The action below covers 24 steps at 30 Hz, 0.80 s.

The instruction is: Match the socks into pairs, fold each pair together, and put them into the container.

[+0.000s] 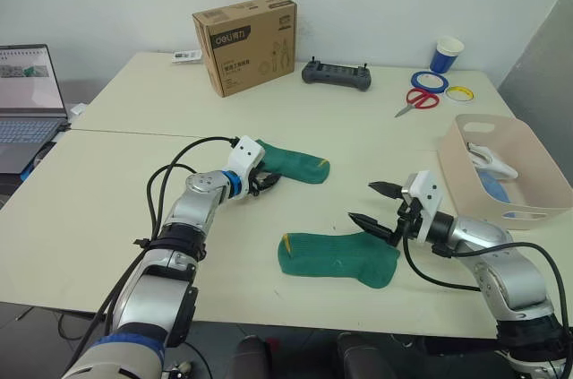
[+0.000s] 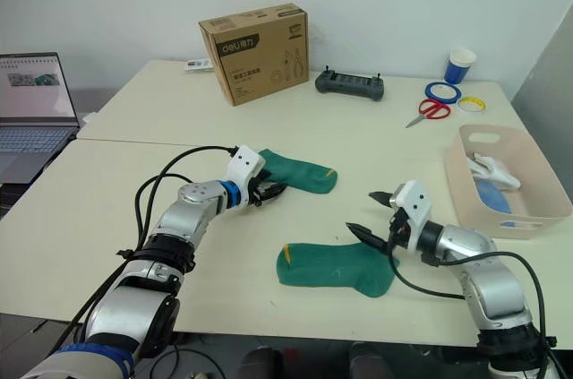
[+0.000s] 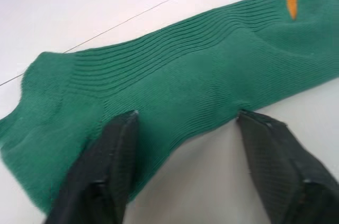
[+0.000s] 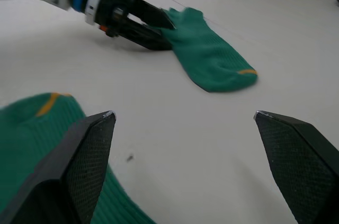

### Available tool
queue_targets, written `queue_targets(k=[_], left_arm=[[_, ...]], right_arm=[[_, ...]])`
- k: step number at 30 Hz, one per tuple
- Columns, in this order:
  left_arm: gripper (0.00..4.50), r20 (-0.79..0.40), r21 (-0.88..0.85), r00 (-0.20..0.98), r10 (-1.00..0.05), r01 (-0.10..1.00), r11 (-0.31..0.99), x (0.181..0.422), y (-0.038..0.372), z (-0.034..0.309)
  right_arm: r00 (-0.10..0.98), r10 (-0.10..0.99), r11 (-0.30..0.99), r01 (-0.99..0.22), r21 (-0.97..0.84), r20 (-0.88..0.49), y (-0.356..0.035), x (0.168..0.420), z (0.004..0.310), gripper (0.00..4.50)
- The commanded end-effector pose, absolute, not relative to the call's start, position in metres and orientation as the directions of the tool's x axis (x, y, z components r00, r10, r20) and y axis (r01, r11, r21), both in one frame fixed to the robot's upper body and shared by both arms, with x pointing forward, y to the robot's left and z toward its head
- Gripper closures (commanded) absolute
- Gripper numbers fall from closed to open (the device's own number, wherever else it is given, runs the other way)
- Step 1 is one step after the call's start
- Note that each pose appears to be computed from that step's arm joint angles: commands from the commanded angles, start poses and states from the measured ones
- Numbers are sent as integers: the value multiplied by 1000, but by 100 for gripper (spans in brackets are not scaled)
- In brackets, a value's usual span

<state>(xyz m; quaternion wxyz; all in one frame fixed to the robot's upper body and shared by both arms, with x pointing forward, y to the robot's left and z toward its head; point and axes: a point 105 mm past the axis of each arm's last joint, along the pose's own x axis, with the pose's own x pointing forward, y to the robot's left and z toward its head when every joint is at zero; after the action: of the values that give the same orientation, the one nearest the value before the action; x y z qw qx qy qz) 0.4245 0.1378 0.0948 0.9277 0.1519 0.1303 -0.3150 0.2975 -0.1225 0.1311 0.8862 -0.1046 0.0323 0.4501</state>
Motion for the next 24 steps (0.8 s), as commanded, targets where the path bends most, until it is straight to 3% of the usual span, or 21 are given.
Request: queue_targets(k=[1, 7, 13, 18, 24], left_arm=[[282, -348, 209, 765, -542, 626, 751, 426, 137, 93], [447, -342, 192, 735, -585, 665, 722, 418, 127, 94], [447, -340, 142, 665, -665, 735, 663, 393, 102, 102], [447, -371, 81, 570, -733, 806, 586, 347, 76, 103], [447, -404, 118, 612, -680, 772, 624, 332, 77, 87]], right_arm=[[604, 787, 579, -794, -183, -131, -121, 298, 139, 0], [639, 761, 615, -766, -188, -111, -127, 303, 141, 0], [657, 746, 631, -749, -202, -107, -133, 307, 142, 0], [655, 747, 630, -751, -197, -110, -133, 306, 141, 0], [646, 753, 617, -759, -207, -128, -130, 307, 136, 0]])
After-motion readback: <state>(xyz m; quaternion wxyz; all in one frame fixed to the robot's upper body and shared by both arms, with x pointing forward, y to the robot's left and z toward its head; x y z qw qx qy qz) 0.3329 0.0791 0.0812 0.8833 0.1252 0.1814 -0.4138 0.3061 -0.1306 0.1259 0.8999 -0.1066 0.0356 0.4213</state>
